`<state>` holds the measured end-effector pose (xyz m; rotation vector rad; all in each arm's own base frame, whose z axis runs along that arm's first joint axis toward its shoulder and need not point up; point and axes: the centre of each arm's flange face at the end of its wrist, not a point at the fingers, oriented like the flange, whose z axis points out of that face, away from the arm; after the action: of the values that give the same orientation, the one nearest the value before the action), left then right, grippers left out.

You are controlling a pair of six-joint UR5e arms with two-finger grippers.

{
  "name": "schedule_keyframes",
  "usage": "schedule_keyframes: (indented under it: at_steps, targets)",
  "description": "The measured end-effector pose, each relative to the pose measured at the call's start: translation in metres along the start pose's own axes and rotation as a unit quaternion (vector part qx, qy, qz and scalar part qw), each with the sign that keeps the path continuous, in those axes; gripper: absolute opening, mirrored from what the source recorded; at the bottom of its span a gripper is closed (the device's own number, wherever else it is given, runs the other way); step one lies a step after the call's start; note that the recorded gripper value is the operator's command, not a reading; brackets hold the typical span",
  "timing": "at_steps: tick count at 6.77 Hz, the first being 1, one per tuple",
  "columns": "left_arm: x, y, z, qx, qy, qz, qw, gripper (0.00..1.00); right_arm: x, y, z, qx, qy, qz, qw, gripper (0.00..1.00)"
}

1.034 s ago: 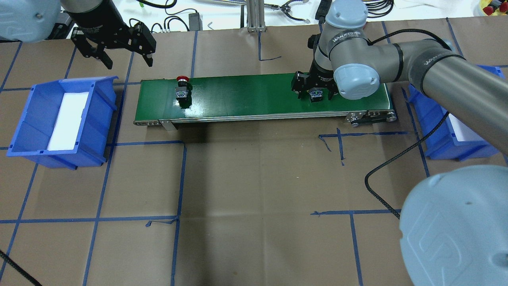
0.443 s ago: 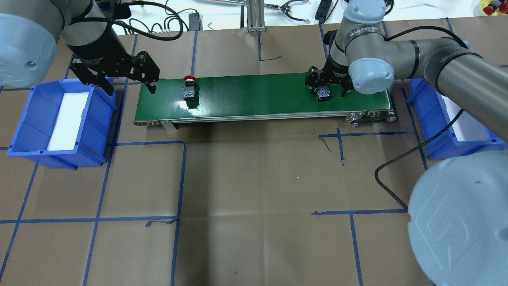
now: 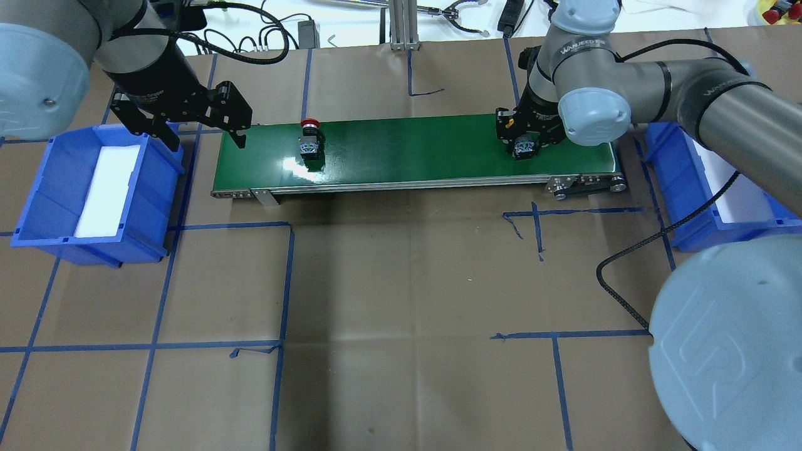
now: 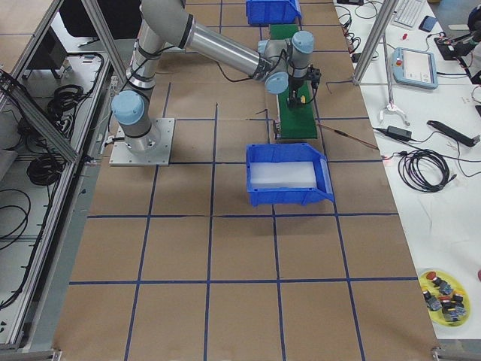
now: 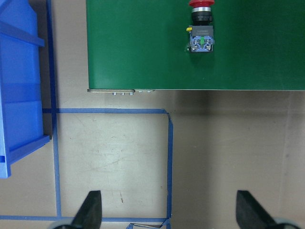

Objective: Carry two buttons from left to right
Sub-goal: 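Carry the yellow button with the right gripper into the bin beside it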

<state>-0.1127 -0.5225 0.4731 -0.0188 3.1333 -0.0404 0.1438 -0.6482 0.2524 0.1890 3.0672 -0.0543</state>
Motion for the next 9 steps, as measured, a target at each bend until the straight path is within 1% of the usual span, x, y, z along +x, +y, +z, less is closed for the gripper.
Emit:
schedule_keyframes:
  at_steps: [1, 2, 3, 4, 5, 6, 7, 8, 9]
  targets:
    - [0.0, 0.0, 0.0, 0.0, 0.0, 0.0, 1.0, 1.0, 0.001, -0.001, -0.006, 0.004, 0.003, -0.001, 1.0, 0.03]
    - [0.0, 0.0, 0.0, 0.0, 0.0, 0.0, 1.0, 1.0, 0.003, -0.005, -0.024, 0.015, 0.008, -0.003, 0.9999, 0.03]
    - [0.0, -0.001, 0.0, 0.0, -0.001, 0.0, 1.0, 1.0, 0.011, -0.012, -0.058, 0.023, 0.013, -0.008, 0.9996, 0.03]
    - [0.0, -0.001, 0.0, 0.0, -0.001, 0.0, 1.0, 1.0, 0.036, -0.019, -0.098, 0.021, 0.022, -0.014, 0.9994, 0.03]
    - [0.0, -0.001, 0.0, 0.0, 0.0, 0.0, 1.0, 1.0, 0.083, -0.02, -0.14, 0.011, 0.032, -0.024, 0.9991, 0.03]
    - [0.0, -0.001, -0.001, 0.001, 0.0, 0.0, 1.0, 1.0, 0.145, -0.013, -0.176, 0.005, 0.038, -0.037, 0.9986, 0.03]
    - [0.0, -0.001, -0.001, 0.001, 0.0, 0.0, 1.0, 1.0, 0.212, -0.003, -0.199, 0.005, 0.042, -0.05, 0.9979, 0.03]
    - [0.0, -0.001, -0.001, 0.002, 0.0, 0.0, 1.0, 1.0, 0.274, 0.007, -0.207, 0.004, 0.044, -0.063, 0.997, 0.03]
    - [0.0, -0.001, -0.002, 0.002, -0.001, 0.0, 1.0, 1.0, 0.323, 0.014, -0.206, 0.002, 0.044, -0.07, 0.9966, 0.03]
